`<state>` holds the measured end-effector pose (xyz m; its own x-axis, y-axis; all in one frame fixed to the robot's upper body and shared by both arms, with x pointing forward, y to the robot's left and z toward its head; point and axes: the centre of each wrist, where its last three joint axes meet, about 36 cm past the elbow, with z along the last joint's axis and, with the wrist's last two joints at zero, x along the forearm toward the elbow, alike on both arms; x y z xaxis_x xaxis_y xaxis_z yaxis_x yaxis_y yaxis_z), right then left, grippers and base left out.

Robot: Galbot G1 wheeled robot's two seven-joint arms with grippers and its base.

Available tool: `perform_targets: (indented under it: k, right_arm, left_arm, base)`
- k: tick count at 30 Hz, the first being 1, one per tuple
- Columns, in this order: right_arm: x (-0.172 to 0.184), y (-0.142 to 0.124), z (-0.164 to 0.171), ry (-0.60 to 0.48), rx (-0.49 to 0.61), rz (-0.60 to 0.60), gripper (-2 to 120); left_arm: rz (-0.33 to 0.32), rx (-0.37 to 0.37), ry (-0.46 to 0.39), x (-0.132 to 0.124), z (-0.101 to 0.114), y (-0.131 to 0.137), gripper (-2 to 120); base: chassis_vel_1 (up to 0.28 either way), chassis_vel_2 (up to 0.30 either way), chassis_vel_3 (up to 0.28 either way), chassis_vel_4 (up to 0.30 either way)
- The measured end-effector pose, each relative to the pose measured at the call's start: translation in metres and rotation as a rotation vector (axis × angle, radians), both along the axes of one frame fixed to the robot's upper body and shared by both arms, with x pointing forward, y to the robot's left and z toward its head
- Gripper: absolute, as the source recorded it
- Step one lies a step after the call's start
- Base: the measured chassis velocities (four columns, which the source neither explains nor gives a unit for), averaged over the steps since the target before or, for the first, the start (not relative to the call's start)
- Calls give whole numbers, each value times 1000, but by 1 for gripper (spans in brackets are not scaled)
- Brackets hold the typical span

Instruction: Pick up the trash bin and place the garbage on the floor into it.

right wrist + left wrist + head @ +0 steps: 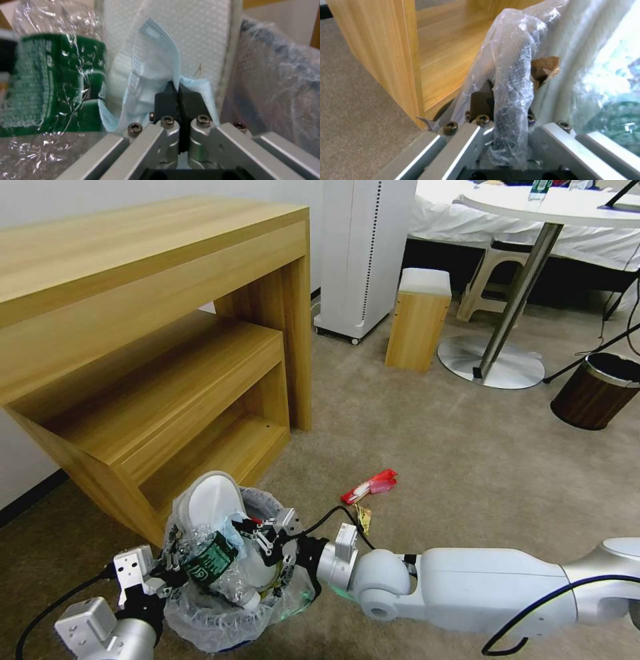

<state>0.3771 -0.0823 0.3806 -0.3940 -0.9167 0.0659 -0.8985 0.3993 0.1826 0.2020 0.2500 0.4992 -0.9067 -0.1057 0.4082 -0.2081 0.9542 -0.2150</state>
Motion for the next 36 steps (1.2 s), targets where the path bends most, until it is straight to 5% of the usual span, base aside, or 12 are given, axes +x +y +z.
perform_targets:
  k: [15,17,31,36]
  right_arm:
    - [-5,6,-4,17,-100,-98,1]
    - [-9,6,3,24,-70,-82,18]
    - [-17,6,17,13,24,-23,60]
    - [-20,6,17,14,30,-15,85]
  left_arm:
    - [4,5,-7,1,0,-1,1]
    - [0,6,-14,2,0,0,1]
    - [0,1,-7,3,-4,-1,0]
    - [0,5,-9,2,-2,0,0]
  base:
    - [0,0,0,0]
    - [0,0,0,0]
    - [0,0,0,0]
    - [0,0,0,0]
